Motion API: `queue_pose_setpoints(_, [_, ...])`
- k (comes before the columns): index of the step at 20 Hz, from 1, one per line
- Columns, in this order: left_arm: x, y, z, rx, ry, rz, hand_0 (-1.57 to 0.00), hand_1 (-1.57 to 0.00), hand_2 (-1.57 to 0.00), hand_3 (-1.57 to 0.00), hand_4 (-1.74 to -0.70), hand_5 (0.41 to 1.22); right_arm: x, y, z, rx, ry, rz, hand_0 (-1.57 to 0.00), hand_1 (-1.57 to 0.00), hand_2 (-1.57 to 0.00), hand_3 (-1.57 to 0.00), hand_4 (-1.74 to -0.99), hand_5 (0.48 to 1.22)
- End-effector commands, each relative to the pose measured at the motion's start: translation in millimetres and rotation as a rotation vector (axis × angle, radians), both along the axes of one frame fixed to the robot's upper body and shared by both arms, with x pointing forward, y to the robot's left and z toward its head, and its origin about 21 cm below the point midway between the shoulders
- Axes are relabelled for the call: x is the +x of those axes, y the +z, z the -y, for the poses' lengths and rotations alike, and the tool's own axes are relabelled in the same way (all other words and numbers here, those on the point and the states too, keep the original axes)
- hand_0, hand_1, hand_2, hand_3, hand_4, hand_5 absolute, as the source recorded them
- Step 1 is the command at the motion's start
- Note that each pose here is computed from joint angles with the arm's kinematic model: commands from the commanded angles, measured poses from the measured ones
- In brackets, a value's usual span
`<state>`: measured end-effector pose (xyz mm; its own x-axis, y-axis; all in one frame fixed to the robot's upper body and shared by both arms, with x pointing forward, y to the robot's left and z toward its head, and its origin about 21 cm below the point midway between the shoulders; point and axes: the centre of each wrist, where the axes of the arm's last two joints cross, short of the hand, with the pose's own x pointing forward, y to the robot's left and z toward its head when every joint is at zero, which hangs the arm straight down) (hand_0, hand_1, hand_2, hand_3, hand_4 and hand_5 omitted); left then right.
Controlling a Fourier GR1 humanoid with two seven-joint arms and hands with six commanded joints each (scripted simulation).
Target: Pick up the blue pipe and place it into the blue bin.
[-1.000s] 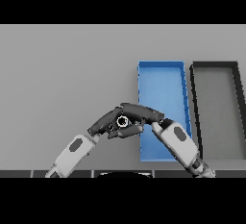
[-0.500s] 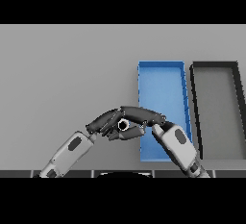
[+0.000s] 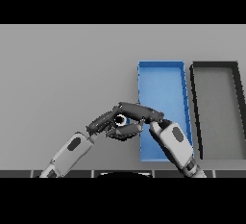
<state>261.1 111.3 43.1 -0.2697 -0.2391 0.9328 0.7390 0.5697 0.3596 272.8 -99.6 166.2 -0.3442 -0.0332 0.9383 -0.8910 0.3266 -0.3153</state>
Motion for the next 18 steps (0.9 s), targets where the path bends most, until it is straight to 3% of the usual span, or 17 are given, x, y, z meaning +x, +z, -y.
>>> queue_pose_setpoints(1, [-0.1,-2,-2,0.018,0.008,-0.013,-0.01,-0.01,-0.01,-0.01,-0.90,0.555,-1.6,2,-1,0.014,0.004,-0.026,-1.57,-1.57,-1.57,-1.57,-1.490,1.221])
queue_pose_setpoints(2, [0.7,-3,0,0.031,0.015,-0.023,-0.01,-0.01,-0.01,-0.01,-0.90,0.548,-0.4,7,2,0.032,0.008,-0.060,-1.57,-1.57,-1.57,-1.57,-1.491,1.221])
queue_pose_setpoints(4, [-0.5,-4,-3,0.022,0.009,-0.035,-0.01,-0.01,0.00,-0.01,-0.91,0.534,0.7,23,7,0.051,0.013,-0.101,-1.57,-1.57,-1.57,-1.57,-1.581,1.221])
queue_pose_setpoints(7, [-1.7,-4,2,0.032,0.005,-0.052,0.00,0.00,0.00,0.00,-0.92,0.507,3.9,50,14,0.086,0.003,-0.167,-1.57,-1.57,-1.57,-1.57,-1.659,1.221])
queue_pose_setpoints(9, [-4.5,-7,0,0.034,-0.003,-0.055,0.00,0.00,0.00,0.00,-0.92,0.503,8.1,78,20,0.142,-0.011,-0.199,-1.57,-1.57,-1.57,-1.57,-1.689,1.171])
queue_pose_setpoints(11, [-5.5,-4,2,0.040,0.004,-0.048,0.00,0.00,0.00,0.00,-0.92,0.503,16.8,115,26,0.228,0.000,-0.184,-1.57,-1.57,-1.57,-1.57,-1.707,1.141])
queue_pose_setpoints(13, [-6.8,-4,-4,0.030,0.003,-0.035,0.00,0.00,0.00,0.00,-0.91,0.502,22.3,141,36,0.274,-0.042,-0.104,-1.57,-1.57,-1.57,-1.57,-1.720,1.127])
queue_pose_setpoints(16, [-8.7,-4,-3,0.029,-0.007,-0.025,0.00,0.00,0.00,0.00,-0.90,0.495,41.7,173,49,0.320,-0.194,-0.079,-1.57,-1.57,-1.57,-1.57,-1.730,1.110])
queue_pose_setpoints(18, [-5.9,1,-6,0.018,-0.009,-0.023,0.00,0.00,0.00,0.00,-0.91,0.491,59.4,177,60,0.331,-0.316,-0.068,-1.57,-1.57,-1.57,-1.57,-1.734,1.127])
